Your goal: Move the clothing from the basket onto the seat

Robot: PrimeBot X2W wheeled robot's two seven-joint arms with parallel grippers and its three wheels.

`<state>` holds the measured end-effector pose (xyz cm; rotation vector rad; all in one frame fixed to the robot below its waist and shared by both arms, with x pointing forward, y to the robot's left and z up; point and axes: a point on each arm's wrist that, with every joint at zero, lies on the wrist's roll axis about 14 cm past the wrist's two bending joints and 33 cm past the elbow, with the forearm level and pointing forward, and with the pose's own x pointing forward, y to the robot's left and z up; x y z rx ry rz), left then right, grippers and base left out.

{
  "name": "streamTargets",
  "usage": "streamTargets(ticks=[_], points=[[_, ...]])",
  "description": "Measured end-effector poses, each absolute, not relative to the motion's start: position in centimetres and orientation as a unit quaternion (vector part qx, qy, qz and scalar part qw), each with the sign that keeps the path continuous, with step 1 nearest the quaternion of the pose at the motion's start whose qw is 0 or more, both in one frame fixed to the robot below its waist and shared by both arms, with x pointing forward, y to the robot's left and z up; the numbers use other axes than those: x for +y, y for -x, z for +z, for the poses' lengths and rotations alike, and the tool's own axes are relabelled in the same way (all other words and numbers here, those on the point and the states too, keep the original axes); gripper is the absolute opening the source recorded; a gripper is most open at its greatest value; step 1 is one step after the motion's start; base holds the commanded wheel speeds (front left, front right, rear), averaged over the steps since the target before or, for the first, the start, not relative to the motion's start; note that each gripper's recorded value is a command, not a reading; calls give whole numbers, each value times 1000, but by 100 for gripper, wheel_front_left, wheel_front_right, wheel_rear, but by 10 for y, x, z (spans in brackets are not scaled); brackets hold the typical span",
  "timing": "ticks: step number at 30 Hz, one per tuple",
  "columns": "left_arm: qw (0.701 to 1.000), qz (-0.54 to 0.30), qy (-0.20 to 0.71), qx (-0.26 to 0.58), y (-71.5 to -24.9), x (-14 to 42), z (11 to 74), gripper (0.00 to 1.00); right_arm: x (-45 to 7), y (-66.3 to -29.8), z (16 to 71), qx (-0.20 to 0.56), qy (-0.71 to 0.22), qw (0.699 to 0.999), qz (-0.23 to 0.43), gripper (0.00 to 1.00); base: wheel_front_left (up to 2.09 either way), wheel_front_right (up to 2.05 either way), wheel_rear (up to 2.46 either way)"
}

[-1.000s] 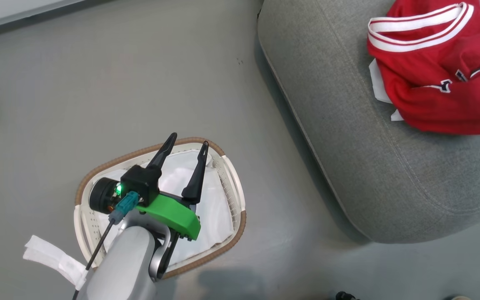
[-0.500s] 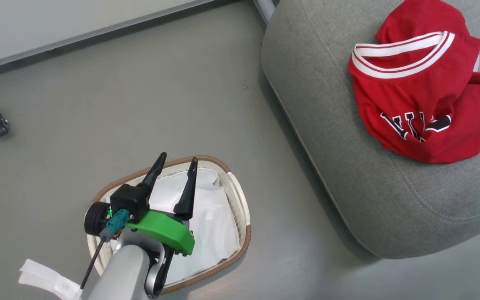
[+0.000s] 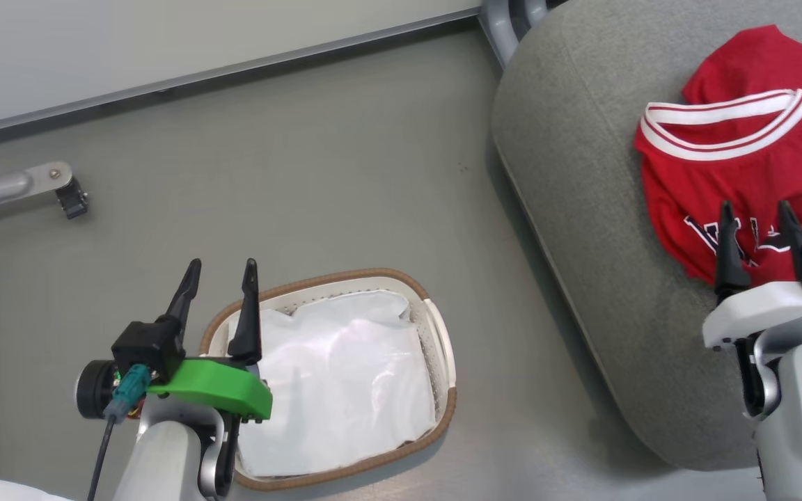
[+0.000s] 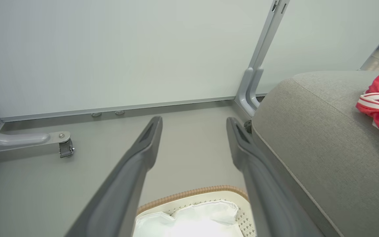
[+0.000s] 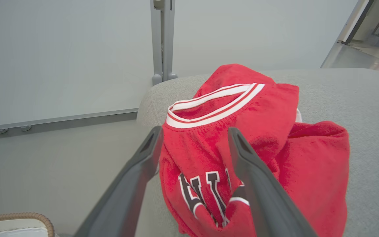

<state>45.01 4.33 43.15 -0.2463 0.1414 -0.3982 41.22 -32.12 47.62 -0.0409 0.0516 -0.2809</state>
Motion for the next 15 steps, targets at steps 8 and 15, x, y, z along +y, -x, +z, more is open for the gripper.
streamTargets(ticks=[8, 15], points=[[987, -105, 95, 73, -443, 107, 427, 100, -240, -451, 477, 10, -10, 999, -34, 100, 0, 0, 0], [992, -42, 90, 75, -427, 149, 426, 100, -192, -465, 474, 9, -32, 999, 22, 100, 0, 0, 0]])
